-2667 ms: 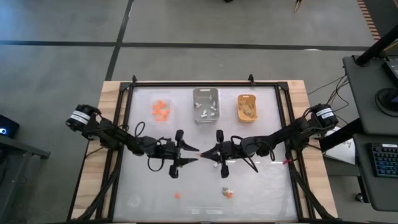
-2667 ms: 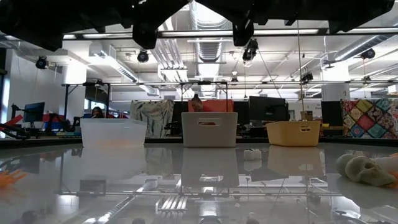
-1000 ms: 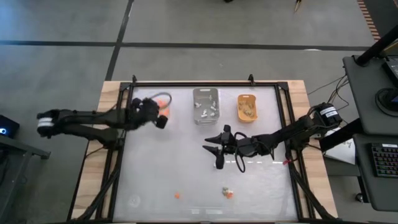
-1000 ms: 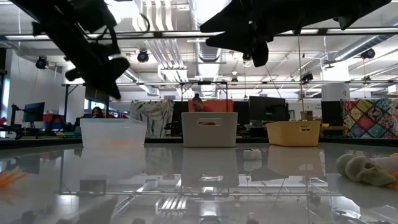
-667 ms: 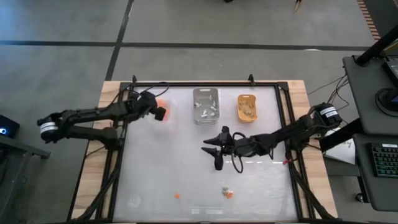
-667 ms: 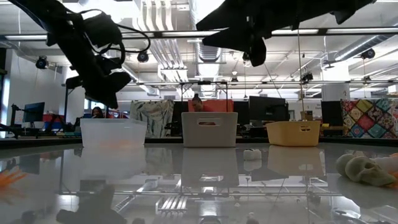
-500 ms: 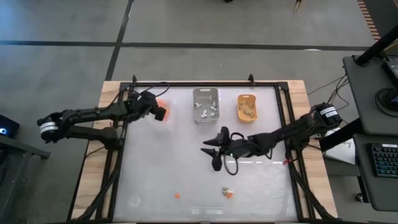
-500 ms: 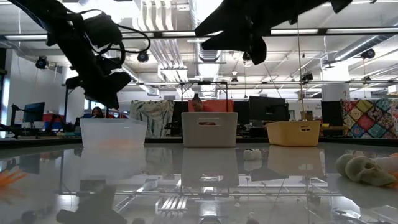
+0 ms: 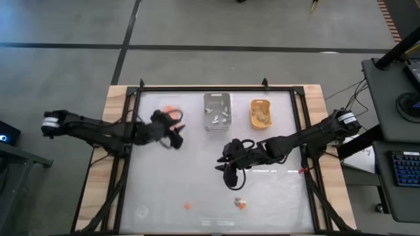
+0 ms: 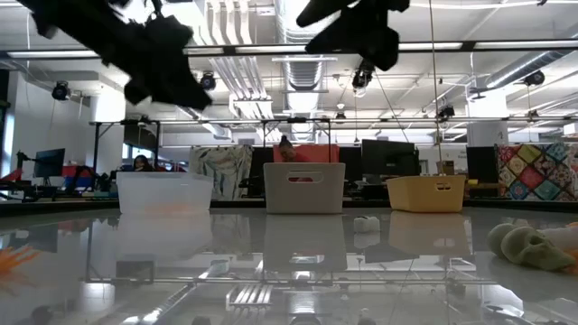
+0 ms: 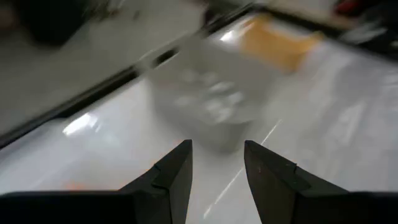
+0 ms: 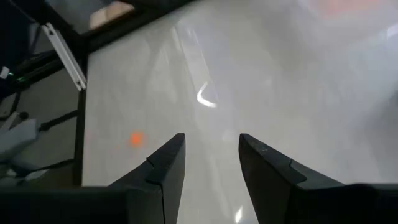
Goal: Sort Halloween decoration
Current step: Put the white skeleton toy into the gray bin
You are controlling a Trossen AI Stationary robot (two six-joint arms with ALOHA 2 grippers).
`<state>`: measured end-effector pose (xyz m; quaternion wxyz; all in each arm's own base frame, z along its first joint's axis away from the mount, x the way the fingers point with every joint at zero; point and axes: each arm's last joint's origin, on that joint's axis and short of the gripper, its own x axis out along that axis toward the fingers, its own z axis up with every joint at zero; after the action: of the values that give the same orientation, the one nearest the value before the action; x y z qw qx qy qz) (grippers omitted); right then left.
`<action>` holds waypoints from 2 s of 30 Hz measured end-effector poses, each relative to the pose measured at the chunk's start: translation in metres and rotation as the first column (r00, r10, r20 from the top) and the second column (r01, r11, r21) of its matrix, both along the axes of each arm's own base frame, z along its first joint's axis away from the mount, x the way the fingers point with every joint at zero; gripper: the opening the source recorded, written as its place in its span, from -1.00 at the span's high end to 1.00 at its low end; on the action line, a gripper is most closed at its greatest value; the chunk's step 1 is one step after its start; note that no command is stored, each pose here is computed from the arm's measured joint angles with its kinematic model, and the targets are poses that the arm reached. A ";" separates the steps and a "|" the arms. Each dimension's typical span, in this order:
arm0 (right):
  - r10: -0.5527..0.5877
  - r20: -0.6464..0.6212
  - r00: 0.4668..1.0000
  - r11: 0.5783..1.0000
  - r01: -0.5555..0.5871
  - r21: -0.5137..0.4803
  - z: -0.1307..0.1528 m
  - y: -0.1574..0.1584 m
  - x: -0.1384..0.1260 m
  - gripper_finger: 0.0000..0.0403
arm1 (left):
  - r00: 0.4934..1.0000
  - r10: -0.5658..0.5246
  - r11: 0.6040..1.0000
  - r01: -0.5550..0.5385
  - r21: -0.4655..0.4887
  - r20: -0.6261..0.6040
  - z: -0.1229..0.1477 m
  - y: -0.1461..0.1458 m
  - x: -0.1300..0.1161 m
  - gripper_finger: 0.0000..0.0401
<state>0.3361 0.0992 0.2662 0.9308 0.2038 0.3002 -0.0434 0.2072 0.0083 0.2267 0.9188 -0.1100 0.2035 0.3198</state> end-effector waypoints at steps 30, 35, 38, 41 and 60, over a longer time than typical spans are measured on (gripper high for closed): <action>0.412 -0.355 0.839 0.836 -0.503 -0.217 -0.031 0.051 -0.045 0.37 | 0.918 -0.341 0.940 0.329 0.091 0.203 0.021 -0.088 -0.007 0.37; 0.312 -0.346 0.885 0.806 -0.439 -0.398 -0.031 0.054 -0.048 0.28 | 0.918 -0.341 0.940 0.329 0.091 0.204 0.020 -0.088 -0.007 0.37; 0.304 -0.338 0.891 0.785 -0.436 -0.441 -0.031 0.052 -0.045 0.21 | 0.917 -0.340 0.940 0.328 0.090 0.209 0.021 -0.088 -0.006 0.37; 0.305 -0.330 0.893 0.774 -0.434 -0.460 -0.038 0.048 -0.038 0.17 | 0.916 -0.341 0.940 0.329 0.090 0.211 0.021 -0.088 -0.006 0.37; 0.257 -0.503 0.825 0.805 -0.471 -0.361 -0.112 0.019 0.001 0.04 | 0.926 -0.307 0.951 0.290 0.104 0.221 0.022 -0.087 -0.006 0.37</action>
<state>0.3369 0.1182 0.1547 0.8520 -0.1060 0.5121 0.0254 0.2008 -0.0787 0.2489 0.9776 -0.0825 0.0968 0.1678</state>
